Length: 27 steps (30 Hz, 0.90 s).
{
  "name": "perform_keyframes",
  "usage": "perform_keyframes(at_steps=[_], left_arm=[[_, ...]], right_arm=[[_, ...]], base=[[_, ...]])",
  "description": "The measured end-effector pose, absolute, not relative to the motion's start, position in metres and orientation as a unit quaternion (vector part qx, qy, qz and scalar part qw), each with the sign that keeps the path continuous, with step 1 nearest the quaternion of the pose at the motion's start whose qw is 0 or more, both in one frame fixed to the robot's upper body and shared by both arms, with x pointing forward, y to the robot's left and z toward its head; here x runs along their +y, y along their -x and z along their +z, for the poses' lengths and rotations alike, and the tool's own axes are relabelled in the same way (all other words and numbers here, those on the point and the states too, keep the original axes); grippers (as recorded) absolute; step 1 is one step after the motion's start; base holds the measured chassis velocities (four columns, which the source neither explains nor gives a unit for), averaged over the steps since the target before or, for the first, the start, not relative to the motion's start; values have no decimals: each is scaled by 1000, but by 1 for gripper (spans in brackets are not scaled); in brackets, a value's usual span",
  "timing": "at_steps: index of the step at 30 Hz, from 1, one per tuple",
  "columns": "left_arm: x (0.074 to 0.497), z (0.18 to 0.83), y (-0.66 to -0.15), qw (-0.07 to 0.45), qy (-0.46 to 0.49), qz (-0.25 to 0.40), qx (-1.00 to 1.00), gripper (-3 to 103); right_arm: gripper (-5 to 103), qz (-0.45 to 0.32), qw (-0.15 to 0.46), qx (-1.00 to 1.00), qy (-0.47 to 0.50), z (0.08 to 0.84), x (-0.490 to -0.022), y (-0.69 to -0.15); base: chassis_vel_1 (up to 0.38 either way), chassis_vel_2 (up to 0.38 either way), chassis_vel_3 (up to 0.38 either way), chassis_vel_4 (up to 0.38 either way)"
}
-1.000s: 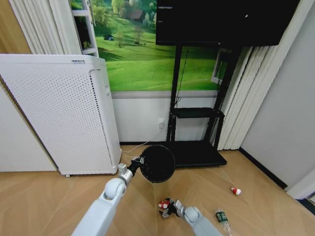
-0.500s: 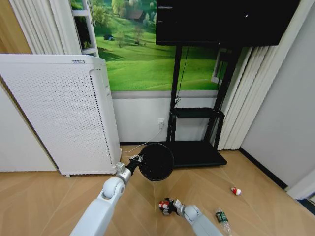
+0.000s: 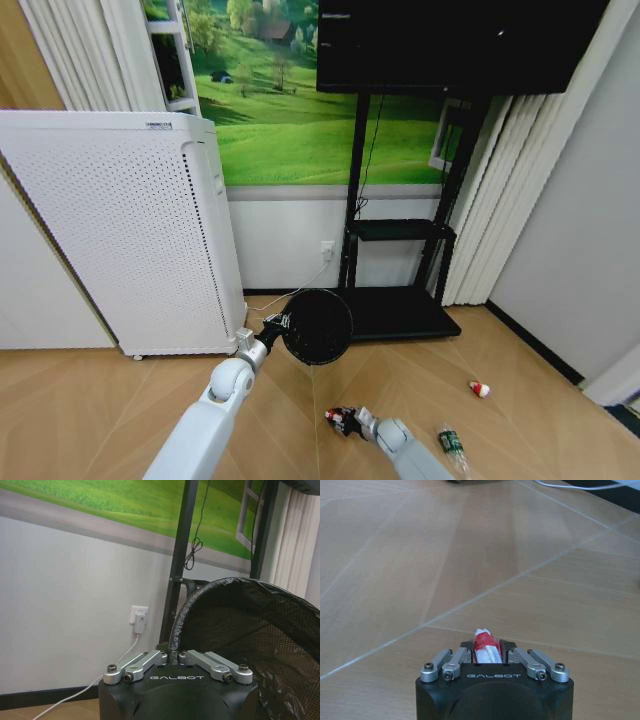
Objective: Pick up the trash bin and place the garbage on the floor into it.
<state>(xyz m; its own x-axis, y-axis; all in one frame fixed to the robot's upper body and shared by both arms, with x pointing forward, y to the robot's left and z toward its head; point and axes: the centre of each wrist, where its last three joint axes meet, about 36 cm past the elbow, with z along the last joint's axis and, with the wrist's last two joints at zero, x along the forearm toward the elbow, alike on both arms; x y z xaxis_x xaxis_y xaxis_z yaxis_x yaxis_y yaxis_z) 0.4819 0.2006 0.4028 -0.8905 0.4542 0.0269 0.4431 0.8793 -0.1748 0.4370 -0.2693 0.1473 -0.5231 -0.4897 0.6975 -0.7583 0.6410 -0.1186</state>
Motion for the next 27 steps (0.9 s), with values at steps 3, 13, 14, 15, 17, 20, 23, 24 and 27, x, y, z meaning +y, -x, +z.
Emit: perform_keyframes(at_steps=[3,13,14,15,17,20,23,24,27], left_arm=[[210,404,-483,30,225,78,-971,4],[223,404,-484,24,209,81,-974,4],[223,404,-484,24,209,81,-974,4],[223,401,-482,28,206,82,-975,4],[220,396,-481,30,200,85,-976,4],[218,390,-482,34,192,87,-977,4],[215,381,-486,37,176,92,-979,4],[213,376,-488,44,167,99,-980,4],[209,369,-490,53,157,110,-980,4]], right_arm=[[20,186,321,-872,-320,164,-315,-428],[20,147,247,-946,-151,257,-441,-411],[20,147,247,-946,-151,257,-441,-411],[20,131,230,-955,-133,276,-444,-412],[20,106,198,-968,-107,310,-454,-411],[20,91,168,-978,-84,334,-464,-407],[20,70,127,-988,-58,369,-477,-393],[20,60,105,-991,-56,386,-476,-385],[20,50,87,-993,-59,402,-472,-376]], base=[[0,0,0,0],[0,0,0,0],[0,0,0,0],[0,0,0,0],[0,0,0,0],[0,0,0,0],[0,0,0,0],[0,0,0,0],[0,0,0,0]])
